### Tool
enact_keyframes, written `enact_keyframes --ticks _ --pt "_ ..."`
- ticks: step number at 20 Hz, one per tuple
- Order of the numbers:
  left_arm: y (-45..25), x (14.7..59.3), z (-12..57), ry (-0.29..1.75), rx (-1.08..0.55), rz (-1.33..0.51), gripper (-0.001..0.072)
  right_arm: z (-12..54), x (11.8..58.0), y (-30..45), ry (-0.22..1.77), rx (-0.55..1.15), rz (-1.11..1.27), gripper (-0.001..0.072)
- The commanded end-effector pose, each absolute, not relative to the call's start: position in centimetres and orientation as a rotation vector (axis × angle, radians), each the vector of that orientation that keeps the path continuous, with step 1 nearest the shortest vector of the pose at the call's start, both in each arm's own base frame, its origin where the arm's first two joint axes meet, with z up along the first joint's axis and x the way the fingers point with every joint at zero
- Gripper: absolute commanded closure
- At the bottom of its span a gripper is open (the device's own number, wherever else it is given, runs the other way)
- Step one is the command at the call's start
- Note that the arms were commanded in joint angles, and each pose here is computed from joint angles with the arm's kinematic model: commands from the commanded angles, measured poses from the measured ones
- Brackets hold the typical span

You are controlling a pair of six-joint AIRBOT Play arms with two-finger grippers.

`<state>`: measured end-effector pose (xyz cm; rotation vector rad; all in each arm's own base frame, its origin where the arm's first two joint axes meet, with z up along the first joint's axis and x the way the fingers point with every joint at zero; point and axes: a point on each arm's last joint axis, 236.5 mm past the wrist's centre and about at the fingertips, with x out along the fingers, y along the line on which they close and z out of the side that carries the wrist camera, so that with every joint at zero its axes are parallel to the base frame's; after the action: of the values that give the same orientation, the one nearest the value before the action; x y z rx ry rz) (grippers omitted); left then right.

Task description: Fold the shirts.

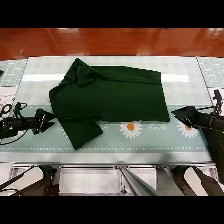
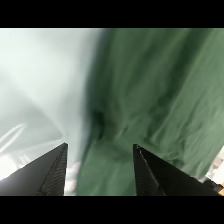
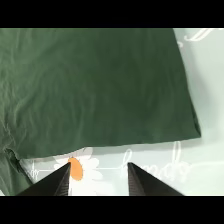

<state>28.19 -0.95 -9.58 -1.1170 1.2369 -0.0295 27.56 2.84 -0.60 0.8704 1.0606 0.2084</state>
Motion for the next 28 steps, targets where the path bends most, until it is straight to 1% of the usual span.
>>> enact_keyframes --ticks 1,5,6,7,8,10,11,14,16,18,21,24,28 --pt "-1.6 30.0 -10.3 1.224 -1.079 -0.024 0.0203 -0.6 27.7 2.8 1.051 0.87 0.207 0.029" --pt "-3.2 31.5 -10.5 1.255 -1.033 -0.061 0.021 -0.6 27.9 2.5 1.043 0.866 0.197 0.0291" --pt "-3.6 31.7 -10.5 1.263 -1.031 -0.066 0.0312 -0.6 27.9 2.5 1.043 0.865 0.195 0.0291" --pt "-3.9 31.8 -10.5 1.269 -1.026 -0.073 0.0559 -0.6 27.9 2.5 1.043 0.865 0.194 0.0291" --pt "-4.1 31.8 -10.4 1.271 -1.017 -0.083 0.0686 -0.6 27.9 2.5 1.042 0.865 0.193 0.0291" --pt "-4.3 31.8 -10.2 1.278 -1.014 -0.097 0.0687 -1.2 27.7 1.6 1.049 0.851 0.158 0.0291" --pt "-4.4 31.5 -10.1 1.29 -1.004 -0.106 0.0687 -2.0 27.1 0.2 1.074 0.846 0.098 0.0291" --pt "-4.6 31.4 -10.0 1.294 -0.993 -0.123 0.0686 -5.6 23.3 -3.8 1.196 0.865 -0.141 0.0292" --pt "-4.6 31.4 -10.0 1.293 -0.99 -0.124 0.0686 -7.1 22.4 -3.9 1.232 0.885 -0.169 0.0293" --pt "-4.6 31.4 -10.0 1.293 -0.991 -0.124 0.0686 -8.5 22.7 -3.4 1.266 0.927 -0.16 0.0293" --pt "-4.6 31.4 -10.0 1.293 -0.99 -0.124 0.0686 -9.3 24.2 -1.8 1.278 1.04 -0.065 0.0294" --pt "-4.6 31.4 -10.0 1.293 -0.991 -0.124 0.0686 -10.6 25.1 -0.7 1.336 1.04 -0.016 0.0294" --pt "-4.6 31.4 -10.0 1.293 -0.991 -0.123 0.0686 -10.8 28.2 0.9 1.368 1.019 0.065 0.0295"
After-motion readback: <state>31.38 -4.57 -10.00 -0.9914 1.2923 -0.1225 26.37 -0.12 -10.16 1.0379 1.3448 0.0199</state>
